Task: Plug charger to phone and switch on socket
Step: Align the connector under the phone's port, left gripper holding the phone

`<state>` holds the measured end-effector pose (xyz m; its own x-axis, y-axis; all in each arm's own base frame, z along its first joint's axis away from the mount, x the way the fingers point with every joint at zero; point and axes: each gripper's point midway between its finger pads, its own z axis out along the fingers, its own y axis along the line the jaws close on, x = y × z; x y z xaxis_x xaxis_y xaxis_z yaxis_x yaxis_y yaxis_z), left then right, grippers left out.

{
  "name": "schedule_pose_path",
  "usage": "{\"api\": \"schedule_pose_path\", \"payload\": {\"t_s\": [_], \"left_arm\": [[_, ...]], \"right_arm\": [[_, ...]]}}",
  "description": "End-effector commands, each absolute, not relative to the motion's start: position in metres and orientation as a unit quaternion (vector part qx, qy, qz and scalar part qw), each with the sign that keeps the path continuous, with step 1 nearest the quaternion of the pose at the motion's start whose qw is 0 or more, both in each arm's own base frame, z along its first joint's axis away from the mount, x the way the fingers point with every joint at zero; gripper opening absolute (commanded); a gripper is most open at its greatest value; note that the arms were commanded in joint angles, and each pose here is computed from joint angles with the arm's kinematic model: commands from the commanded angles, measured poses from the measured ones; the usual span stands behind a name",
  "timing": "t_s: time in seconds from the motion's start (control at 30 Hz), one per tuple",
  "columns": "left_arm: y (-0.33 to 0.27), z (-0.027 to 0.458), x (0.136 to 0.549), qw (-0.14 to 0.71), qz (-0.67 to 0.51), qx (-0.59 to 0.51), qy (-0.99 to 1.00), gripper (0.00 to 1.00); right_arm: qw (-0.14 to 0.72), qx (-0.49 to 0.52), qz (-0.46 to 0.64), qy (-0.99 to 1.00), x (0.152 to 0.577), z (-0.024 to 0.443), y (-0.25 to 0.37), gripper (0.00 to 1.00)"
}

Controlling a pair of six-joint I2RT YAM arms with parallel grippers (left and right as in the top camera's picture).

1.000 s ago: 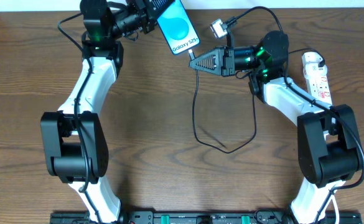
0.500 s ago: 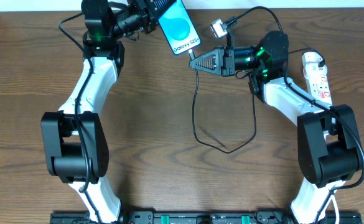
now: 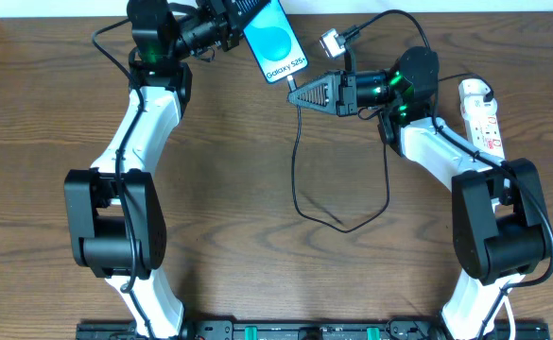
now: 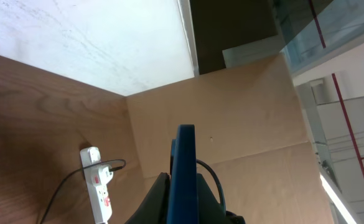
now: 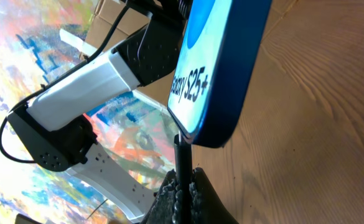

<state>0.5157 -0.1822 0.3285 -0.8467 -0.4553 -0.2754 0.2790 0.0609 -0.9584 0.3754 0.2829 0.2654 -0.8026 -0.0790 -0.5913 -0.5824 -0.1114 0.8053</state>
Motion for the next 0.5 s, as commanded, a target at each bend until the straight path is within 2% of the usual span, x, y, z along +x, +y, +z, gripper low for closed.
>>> {"api": "schedule_pose_path", "payload": {"t_s": [0.0, 0.47], "left_arm": [[-0.19, 0.351, 0.502, 0.278, -0.687, -0.024, 0.671, 0.07], [-0.198, 0.348, 0.486, 0.278, -0.68, 0.048, 0.676, 0.08]], "right_arm": [[0.182, -0.242, 0.702, 0.645, 0.381, 0.265, 0.284, 0.01], [0.185, -0.237, 0.702, 0.646, 0.383, 0.265, 0.284, 0.01]]}}
